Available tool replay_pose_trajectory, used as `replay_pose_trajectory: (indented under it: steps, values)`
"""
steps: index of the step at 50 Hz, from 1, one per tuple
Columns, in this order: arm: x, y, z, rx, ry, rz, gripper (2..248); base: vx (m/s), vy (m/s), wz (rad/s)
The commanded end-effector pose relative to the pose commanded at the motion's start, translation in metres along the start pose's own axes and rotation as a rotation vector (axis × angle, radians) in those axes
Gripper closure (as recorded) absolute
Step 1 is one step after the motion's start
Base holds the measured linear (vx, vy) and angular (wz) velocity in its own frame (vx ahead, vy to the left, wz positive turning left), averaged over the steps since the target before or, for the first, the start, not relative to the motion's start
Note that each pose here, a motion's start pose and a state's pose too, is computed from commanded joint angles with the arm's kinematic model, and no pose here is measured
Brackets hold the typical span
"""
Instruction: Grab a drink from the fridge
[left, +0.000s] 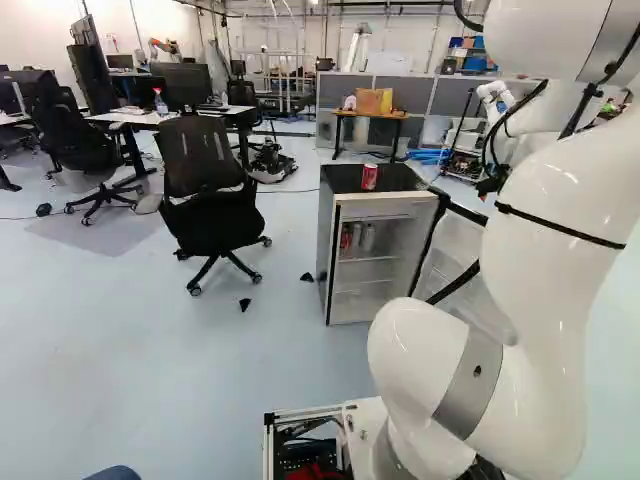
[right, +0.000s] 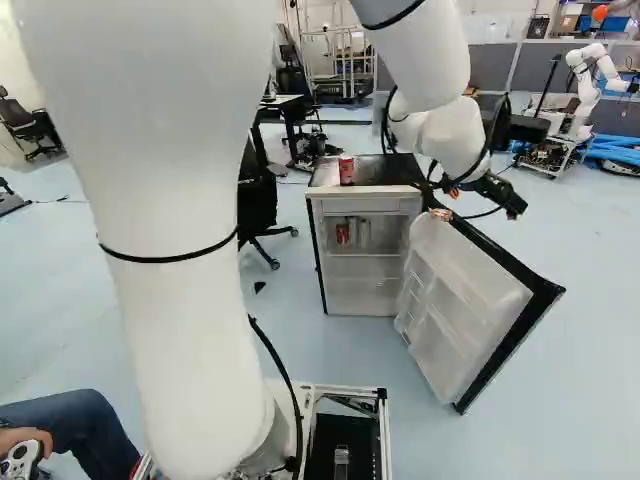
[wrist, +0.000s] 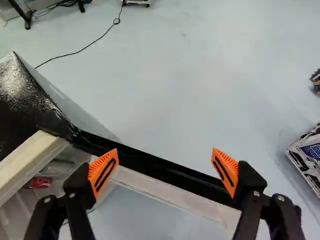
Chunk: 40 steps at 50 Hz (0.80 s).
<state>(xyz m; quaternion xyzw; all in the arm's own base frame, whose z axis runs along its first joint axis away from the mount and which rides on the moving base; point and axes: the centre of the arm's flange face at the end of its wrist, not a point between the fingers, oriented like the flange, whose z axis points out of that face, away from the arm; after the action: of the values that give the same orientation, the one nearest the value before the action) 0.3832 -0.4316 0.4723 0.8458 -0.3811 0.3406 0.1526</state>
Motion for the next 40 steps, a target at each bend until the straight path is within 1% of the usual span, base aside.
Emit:
replay_pose_trajectory:
  steps: [11, 22, 40]
  values:
    - [0.008, 0.011, 0.012, -0.013, -0.033, 0.026, 3, 0.0, 0.0, 0.0]
    - [0.019, 0.019, 0.028, -0.019, -0.064, 0.05, 3, 0.0, 0.0, 0.0]
    - [0.036, 0.021, 0.054, -0.017, -0.108, 0.076, 3, 0.0, 0.0, 0.0]
